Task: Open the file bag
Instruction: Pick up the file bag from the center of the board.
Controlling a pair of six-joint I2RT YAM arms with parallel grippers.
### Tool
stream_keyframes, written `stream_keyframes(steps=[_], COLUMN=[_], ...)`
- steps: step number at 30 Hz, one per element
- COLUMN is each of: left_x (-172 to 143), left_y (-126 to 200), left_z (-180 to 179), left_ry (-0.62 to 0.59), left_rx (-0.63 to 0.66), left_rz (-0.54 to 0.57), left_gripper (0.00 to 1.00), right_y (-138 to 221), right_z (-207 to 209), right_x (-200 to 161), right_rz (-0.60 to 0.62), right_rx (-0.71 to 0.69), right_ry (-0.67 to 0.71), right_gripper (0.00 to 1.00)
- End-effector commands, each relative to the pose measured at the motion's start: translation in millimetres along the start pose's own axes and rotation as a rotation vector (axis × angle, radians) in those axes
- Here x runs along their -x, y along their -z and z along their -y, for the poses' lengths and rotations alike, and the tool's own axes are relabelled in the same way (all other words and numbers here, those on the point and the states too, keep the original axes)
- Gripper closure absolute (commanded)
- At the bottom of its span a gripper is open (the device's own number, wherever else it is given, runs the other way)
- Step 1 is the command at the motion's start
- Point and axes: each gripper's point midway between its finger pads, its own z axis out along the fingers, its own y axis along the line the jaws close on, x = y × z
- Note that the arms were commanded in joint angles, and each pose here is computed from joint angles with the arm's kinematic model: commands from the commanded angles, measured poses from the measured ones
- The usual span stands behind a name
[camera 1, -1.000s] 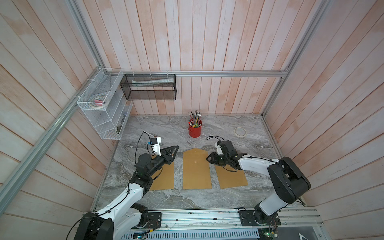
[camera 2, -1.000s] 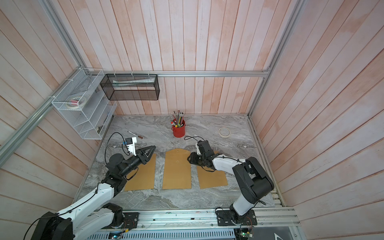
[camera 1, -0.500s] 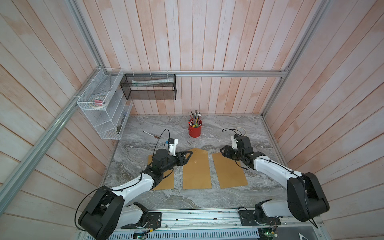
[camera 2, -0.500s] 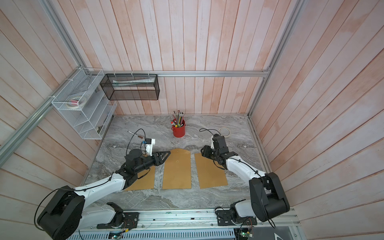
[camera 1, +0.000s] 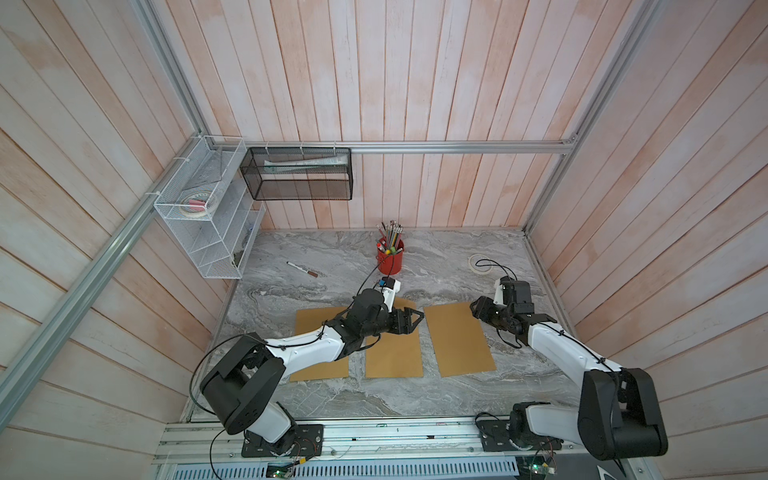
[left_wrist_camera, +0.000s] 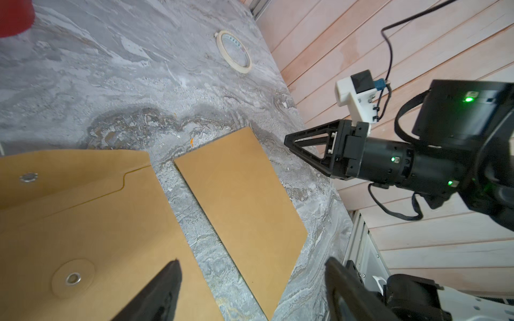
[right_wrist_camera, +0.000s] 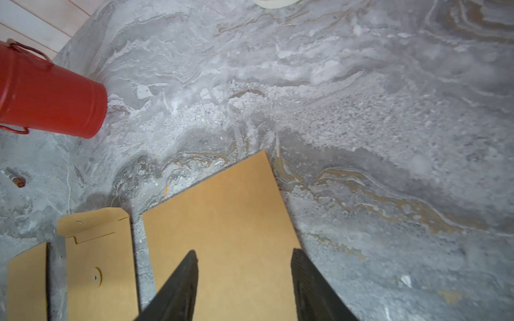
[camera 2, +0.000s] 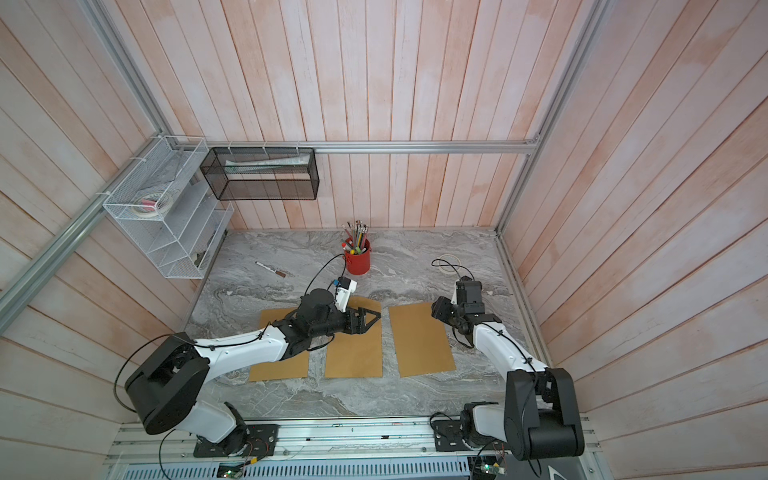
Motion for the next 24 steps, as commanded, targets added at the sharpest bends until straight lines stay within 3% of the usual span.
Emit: stream_keyframes(steps=[1,15,24], left_x=[-10,-35,-38], left_y=[-13,-60,-72], left_z=[-7,-14,-15], left_ry=[0.029,0.085,0.092], left_rx=[0.048,0.065,0.082], left_rz=[-0.062,-0.214,-0.248], left_gripper=[0.14,0.10,0.10], right_y=[-1,-12,-18], right_z=[18,38,41], right_x=[-8,-26,-35], right_rz=[-0.008,-0.036,-0.056], right_rx=[-0.051,-0.054,-0.048], right_ry=[0.000,-0.045,-0.055], right_gripper=[0.44,0.44,0.44])
